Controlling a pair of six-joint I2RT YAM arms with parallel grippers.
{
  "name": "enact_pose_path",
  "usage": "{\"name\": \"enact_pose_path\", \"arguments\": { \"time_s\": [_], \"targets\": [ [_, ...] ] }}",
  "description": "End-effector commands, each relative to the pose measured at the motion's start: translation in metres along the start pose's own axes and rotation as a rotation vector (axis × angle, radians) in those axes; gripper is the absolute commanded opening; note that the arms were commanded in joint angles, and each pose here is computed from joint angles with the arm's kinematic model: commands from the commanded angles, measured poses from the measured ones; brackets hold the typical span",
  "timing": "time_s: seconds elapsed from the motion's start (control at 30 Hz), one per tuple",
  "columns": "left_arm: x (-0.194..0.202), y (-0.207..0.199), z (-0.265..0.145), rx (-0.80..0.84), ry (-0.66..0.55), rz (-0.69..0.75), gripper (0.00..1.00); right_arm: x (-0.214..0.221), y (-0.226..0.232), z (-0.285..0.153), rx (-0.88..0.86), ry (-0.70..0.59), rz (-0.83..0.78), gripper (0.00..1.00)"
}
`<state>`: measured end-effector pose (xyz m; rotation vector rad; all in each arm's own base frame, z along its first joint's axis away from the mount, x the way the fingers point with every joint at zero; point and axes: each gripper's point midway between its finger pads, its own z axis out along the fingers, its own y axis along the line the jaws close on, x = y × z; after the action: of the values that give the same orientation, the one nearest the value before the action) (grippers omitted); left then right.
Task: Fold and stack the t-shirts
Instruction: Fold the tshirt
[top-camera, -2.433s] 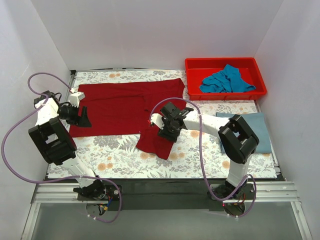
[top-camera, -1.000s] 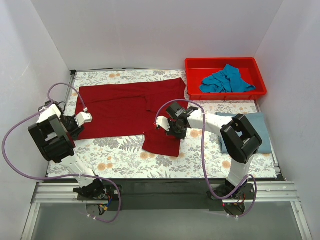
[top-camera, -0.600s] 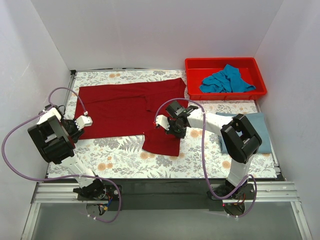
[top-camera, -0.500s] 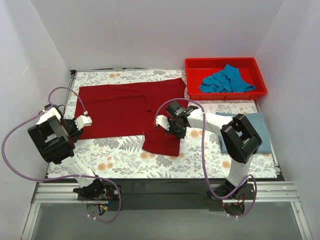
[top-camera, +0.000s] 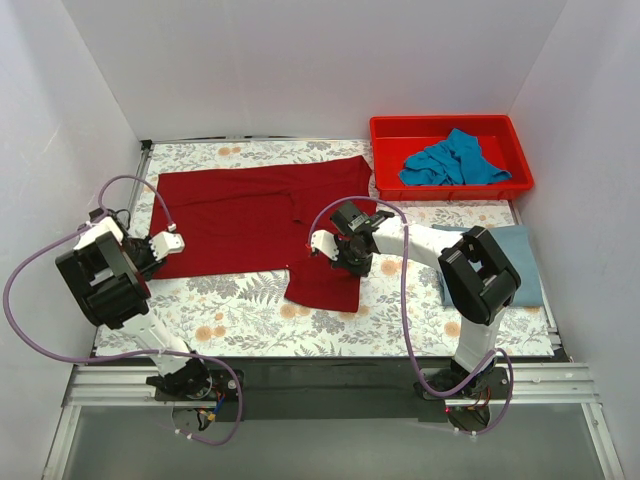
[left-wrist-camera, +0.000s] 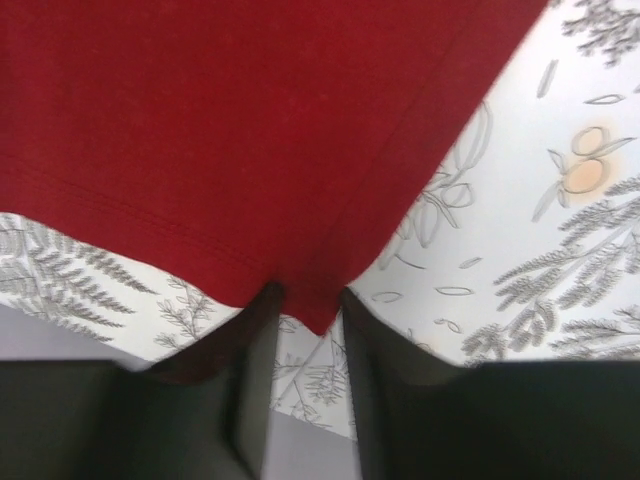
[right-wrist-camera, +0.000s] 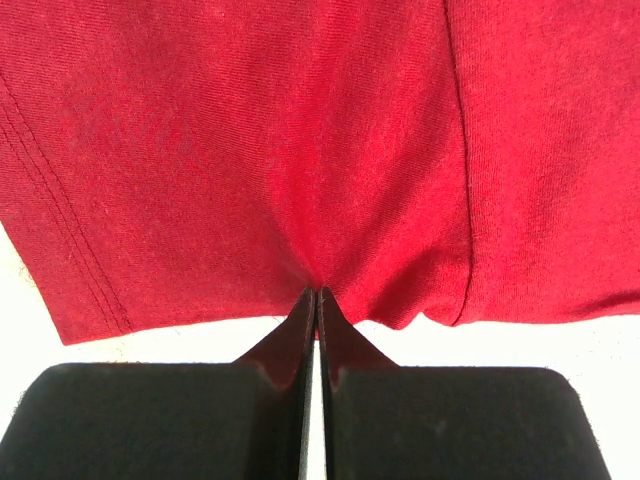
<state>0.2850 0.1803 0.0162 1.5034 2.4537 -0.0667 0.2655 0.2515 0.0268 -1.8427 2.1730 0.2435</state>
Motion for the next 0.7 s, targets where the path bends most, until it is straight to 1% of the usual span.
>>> {"name": "enact_pose_path", "arguments": {
  "time_s": [0.0, 0.03, 0.07, 0.1, 0.13, 0.23, 0.27, 0.4, 0.53, 0.67],
  "targets": [
    [0.006, -0.007, 0.010, -0.010, 0.008, 0.031, 0.23, -0.006, -0.007, -0.010, 0.023, -0.017, 0.007, 0.01],
    [0.006, -0.010, 0.011, -0.011, 0.011, 0.042, 0.17, -0.006, -0.007, -0.013, 0.027, -0.021, 0.000, 0.01],
    [0.006, -0.018, 0.013, -0.011, 0.015, 0.064, 0.07, -0.004, -0.006, -0.014, 0.027, -0.020, -0.003, 0.01],
    [0.006, -0.021, 0.014, -0.017, 0.019, 0.073, 0.07, -0.005, -0.006, -0.016, 0.028, -0.024, -0.006, 0.01],
    [0.008, -0.025, 0.014, -0.018, 0.023, 0.078, 0.00, -0.005, -0.006, -0.018, 0.031, -0.028, -0.008, 0.01],
    [0.000, -0.030, 0.006, -0.036, -0.004, 0.102, 0.00, -0.011, -0.004, -0.027, 0.032, -0.061, -0.015, 0.01],
    [-0.002, -0.037, 0.002, -0.009, -0.018, 0.091, 0.00, -0.012, -0.003, -0.030, 0.030, -0.068, -0.016, 0.01],
    [-0.008, -0.041, -0.019, 0.003, -0.057, 0.075, 0.00, -0.017, 0.006, -0.047, 0.014, -0.111, -0.024, 0.01],
    [-0.004, -0.033, -0.035, -0.022, -0.081, 0.022, 0.00, -0.020, 0.009, -0.067, 0.038, -0.158, -0.030, 0.01],
    [-0.006, -0.012, -0.054, -0.040, -0.130, -0.055, 0.00, -0.027, -0.002, -0.080, 0.067, -0.193, -0.017, 0.01]
  ]
}}
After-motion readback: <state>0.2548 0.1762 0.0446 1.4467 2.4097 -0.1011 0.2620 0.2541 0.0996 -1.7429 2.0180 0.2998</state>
